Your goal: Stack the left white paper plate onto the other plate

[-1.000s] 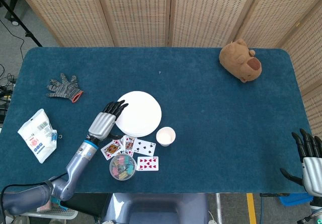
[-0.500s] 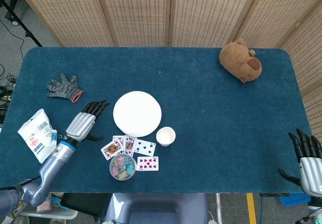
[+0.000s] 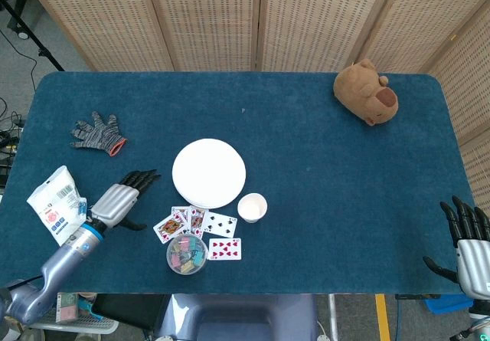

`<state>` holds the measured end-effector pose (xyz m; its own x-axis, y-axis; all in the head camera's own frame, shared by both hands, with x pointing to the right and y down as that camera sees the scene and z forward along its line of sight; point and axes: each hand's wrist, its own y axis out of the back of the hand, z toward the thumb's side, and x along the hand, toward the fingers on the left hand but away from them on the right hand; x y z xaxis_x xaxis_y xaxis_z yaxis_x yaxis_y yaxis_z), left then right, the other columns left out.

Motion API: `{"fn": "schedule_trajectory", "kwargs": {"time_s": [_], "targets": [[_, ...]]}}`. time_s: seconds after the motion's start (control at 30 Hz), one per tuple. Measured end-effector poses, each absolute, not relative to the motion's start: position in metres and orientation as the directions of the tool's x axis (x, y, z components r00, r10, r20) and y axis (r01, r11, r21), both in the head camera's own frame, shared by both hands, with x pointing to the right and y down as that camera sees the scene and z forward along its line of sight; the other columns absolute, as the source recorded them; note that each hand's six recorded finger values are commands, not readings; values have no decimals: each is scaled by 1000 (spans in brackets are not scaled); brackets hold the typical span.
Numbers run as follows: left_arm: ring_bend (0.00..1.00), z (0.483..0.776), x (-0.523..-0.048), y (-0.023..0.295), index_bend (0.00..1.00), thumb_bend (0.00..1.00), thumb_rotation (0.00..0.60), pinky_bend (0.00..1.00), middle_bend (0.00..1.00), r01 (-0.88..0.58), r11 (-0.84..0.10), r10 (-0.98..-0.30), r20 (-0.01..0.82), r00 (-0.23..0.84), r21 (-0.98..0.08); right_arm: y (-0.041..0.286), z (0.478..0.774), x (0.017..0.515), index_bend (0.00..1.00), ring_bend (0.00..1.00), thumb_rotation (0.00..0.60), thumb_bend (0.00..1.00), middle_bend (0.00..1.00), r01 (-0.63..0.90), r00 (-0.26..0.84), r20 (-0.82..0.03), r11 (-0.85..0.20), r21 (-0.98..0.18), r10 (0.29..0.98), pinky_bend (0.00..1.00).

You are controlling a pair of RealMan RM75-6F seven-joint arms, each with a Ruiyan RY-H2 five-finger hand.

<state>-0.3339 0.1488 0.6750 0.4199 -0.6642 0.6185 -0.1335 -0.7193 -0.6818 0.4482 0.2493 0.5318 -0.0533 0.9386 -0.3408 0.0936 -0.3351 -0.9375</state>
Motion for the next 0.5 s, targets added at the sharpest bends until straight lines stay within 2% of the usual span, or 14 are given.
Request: {"fn": "schedule_trajectory", "kwargs": {"time_s": [0.3,0.5], "targets": [[0,633,-408,163,0,110,600,0,0,-171,-562,-822,522,230,-810,250,531,439,0,0,600,0,0,97,-27,-338,-334,-938,941,0],[0,610,-441,173,0,110,600,0,0,-195,-480,-877,468,106,-855,250,529,437,0,0,600,0,0,99,-20,-334,-330,-939,942,0]]}}
